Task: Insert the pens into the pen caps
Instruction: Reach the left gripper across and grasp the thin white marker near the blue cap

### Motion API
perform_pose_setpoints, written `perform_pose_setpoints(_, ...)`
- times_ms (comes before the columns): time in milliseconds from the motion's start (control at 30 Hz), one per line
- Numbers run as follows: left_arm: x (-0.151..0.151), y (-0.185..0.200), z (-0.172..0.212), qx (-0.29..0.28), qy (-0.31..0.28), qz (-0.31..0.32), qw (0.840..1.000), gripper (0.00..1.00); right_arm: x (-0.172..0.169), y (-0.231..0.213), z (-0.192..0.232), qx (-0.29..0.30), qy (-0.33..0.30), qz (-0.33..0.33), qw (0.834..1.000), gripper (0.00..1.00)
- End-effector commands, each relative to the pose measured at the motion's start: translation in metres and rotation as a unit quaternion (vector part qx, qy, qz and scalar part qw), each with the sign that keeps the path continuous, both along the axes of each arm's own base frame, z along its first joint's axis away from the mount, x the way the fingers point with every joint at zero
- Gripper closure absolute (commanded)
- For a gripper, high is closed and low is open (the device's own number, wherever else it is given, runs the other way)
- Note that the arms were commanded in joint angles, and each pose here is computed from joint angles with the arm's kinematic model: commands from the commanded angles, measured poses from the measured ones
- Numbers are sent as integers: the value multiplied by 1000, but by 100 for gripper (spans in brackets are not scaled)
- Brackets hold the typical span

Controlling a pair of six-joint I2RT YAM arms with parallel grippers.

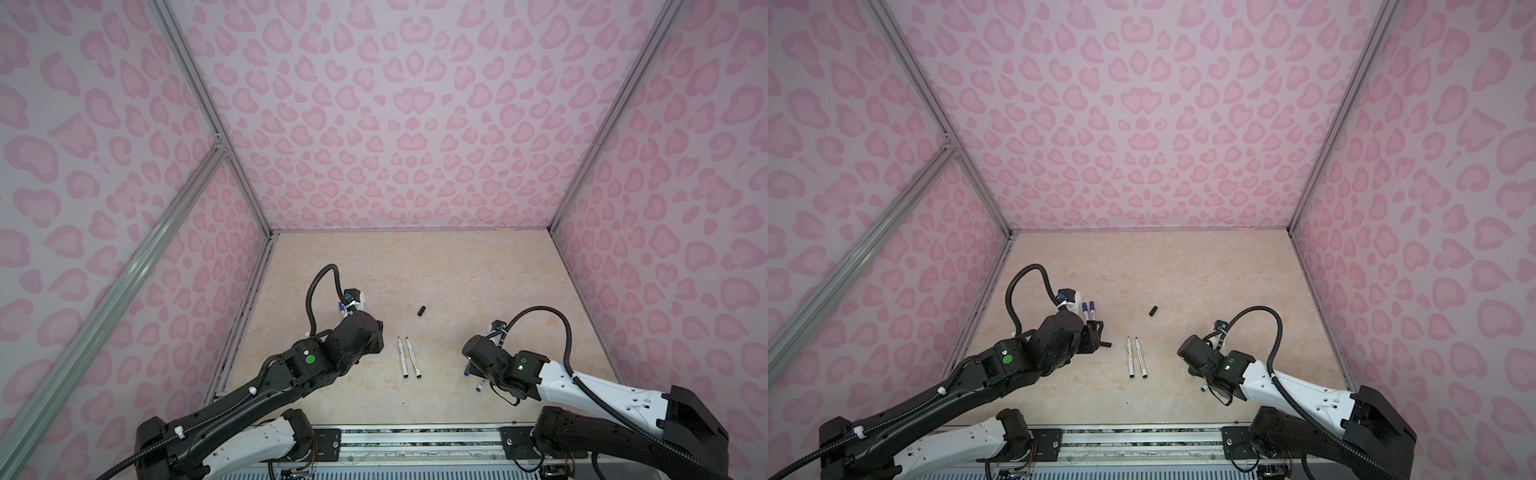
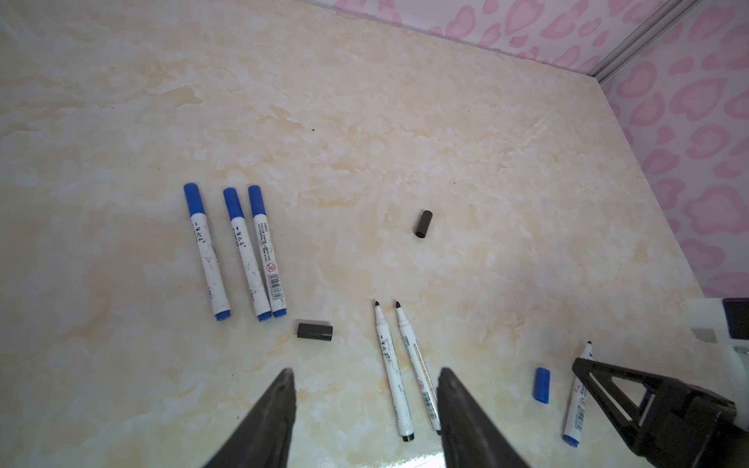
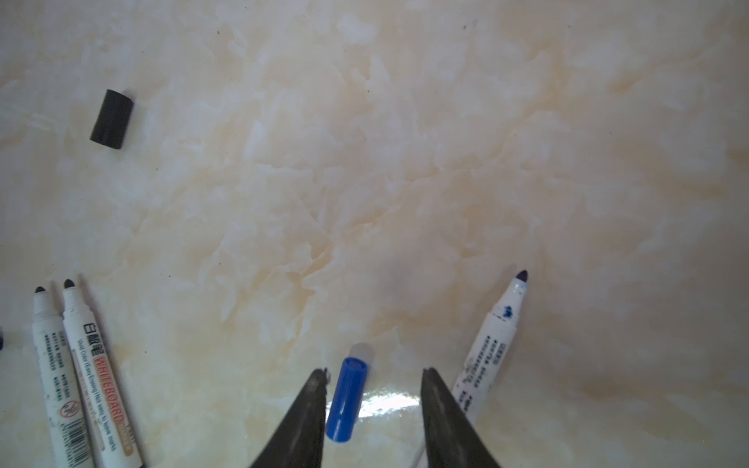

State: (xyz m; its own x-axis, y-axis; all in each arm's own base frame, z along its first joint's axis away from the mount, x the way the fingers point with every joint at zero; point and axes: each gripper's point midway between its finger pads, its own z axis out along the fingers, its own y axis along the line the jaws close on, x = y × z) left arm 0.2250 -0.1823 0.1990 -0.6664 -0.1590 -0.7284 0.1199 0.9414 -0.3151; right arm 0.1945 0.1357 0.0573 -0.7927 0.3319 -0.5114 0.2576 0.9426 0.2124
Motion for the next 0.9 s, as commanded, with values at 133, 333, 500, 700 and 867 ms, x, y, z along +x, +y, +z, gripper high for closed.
perform_pose_setpoints(133, -24, -68, -3, -72, 0, -133, 989, 40, 12, -24, 32, -34, -65, -33, 997, 56)
perform_pose_setpoints(333, -62, -194, -27, -33, 40, -250, 967, 53, 28, -88, 75, -32, -82, -94, 992, 57)
perform_pose_setpoints(500, -86, -265, -51, 4, 53, -300, 953, 51, 33, -124, 87, 34, -81, -143, 986, 56)
perform_pose_setpoints(700, -88, -313, -82, 40, 77, -314, 946, 52, 29, -172, 74, 67, -71, -232, 968, 57)
perform_pose_setpoints(867, -71, -319, -108, 106, 71, -287, 949, 50, 24, -183, 64, 80, -68, -251, 962, 58)
